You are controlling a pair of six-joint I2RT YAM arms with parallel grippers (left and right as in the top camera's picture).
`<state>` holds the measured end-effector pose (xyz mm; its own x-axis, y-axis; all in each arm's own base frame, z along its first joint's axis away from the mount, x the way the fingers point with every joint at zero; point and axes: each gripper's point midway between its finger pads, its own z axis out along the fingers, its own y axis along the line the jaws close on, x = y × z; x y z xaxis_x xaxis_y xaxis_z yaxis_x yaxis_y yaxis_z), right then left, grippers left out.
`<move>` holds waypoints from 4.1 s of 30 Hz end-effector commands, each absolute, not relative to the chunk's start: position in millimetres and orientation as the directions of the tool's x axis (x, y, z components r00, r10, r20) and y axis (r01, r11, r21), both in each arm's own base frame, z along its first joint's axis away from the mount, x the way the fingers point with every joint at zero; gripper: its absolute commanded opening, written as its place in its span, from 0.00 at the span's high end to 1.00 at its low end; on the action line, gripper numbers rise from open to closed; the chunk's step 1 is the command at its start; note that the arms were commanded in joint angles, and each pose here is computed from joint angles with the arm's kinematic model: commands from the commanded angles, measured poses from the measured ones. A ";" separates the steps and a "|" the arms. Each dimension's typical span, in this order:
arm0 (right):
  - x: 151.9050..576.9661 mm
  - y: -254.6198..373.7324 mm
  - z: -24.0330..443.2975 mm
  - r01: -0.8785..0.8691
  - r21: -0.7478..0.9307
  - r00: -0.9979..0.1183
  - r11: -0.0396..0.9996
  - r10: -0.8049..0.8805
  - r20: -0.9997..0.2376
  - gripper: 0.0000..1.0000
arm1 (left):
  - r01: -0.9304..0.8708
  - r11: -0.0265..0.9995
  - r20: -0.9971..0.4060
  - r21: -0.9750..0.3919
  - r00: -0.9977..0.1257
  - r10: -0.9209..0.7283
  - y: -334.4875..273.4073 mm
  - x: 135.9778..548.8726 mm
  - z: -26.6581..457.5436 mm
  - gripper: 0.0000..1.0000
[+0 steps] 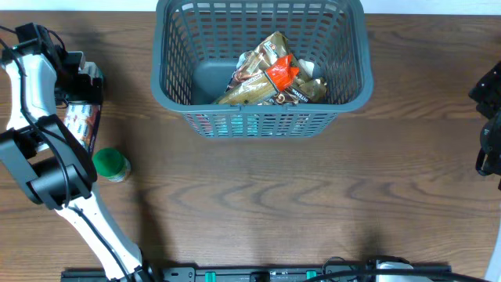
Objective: Pack container
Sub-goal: 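Lift the tissue pack with the left gripper and place it in the basket, then release the tissue pack and move the left gripper to the green jar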
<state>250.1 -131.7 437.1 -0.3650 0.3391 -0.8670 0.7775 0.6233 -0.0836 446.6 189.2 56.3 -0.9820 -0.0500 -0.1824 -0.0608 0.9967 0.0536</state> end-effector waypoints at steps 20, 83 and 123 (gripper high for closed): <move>246.3 -135.3 440.3 0.794 -0.077 -0.345 0.603 0.342 -0.874 0.01 | -0.089 0.996 -0.070 0.011 -0.994 -0.088 183.1 426.1 8.9 0.94; 246.3 -135.3 440.3 0.794 -0.077 -0.345 0.603 0.342 -0.874 0.01 | 0.855 0.257 -0.567 0.450 0.051 0.822 -249.0 456.2 282.5 0.94; 246.8 -135.3 440.0 0.793 -0.079 -0.347 0.603 0.342 -0.873 0.01 | -0.078 0.985 -0.622 0.155 -0.782 0.036 19.4 285.3 383.6 0.02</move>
<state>250.1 -131.8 437.1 -0.3646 0.3390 -0.8673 0.7778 0.6230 -0.0835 295.9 10.6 389.6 -0.7551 0.1489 -0.6385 0.0190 0.9784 0.2057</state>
